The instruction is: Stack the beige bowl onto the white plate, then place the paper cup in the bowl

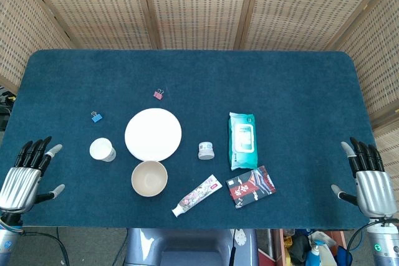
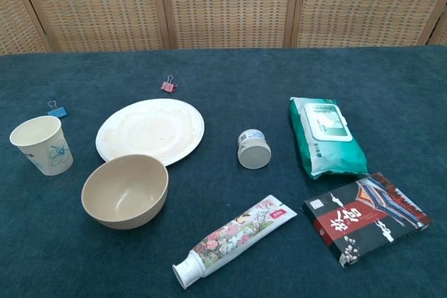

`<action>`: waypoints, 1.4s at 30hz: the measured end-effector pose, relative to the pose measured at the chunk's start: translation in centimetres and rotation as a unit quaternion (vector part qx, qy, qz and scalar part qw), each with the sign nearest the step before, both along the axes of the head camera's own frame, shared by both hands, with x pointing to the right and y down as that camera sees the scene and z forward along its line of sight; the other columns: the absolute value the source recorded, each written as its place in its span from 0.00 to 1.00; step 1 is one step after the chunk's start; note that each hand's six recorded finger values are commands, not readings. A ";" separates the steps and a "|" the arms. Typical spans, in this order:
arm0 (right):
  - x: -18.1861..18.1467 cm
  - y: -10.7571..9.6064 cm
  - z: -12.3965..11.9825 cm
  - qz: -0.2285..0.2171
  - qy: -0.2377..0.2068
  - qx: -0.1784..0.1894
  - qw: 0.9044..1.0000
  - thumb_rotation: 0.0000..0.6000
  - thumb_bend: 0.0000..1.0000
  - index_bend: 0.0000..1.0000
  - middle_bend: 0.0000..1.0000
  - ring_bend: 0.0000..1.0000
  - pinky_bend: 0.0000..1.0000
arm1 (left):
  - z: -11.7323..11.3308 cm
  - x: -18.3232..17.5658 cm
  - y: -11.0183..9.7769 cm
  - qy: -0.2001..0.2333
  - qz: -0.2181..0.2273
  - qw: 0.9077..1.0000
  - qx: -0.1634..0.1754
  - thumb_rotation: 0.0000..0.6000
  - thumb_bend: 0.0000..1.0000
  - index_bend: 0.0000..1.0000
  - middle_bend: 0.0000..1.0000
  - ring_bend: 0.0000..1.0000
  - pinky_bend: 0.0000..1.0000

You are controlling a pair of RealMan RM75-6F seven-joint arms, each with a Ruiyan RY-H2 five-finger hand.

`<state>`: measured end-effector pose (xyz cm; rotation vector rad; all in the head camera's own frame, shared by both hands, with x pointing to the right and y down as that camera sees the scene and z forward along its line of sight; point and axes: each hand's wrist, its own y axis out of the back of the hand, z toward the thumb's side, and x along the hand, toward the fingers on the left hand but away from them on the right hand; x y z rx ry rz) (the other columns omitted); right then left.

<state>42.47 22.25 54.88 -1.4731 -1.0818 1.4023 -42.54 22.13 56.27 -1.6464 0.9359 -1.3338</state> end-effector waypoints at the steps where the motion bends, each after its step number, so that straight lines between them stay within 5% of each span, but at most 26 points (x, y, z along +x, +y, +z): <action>1: 0.0 0.0 0.0 0.000 0.000 0.001 1.000 1.00 0.10 0.00 0.00 0.00 0.00 | 0.1 0.4 0.0 0.003 0.006 1.000 -0.002 1.00 0.14 0.24 0.00 0.00 0.00; 18: 0.5 -0.2 -0.2 0.016 -0.011 0.010 1.000 1.00 0.11 0.00 0.00 0.00 0.00 | 3.6 7.2 1.2 0.030 0.123 0.989 -0.076 1.00 0.22 0.40 0.00 0.00 0.00; 30: 0.6 -0.6 -0.5 0.024 -0.030 0.020 0.999 1.00 0.11 0.00 0.00 0.00 0.00 | 6.7 11.1 1.1 0.039 0.154 0.983 -0.096 1.00 0.30 0.45 0.00 0.00 0.00; 42: 1.1 -0.6 -0.7 0.031 -0.025 0.023 0.999 1.00 0.12 0.00 0.00 0.00 0.00 | 7.2 12.9 1.1 0.041 0.169 0.980 -0.099 1.00 0.32 0.46 0.00 0.00 0.00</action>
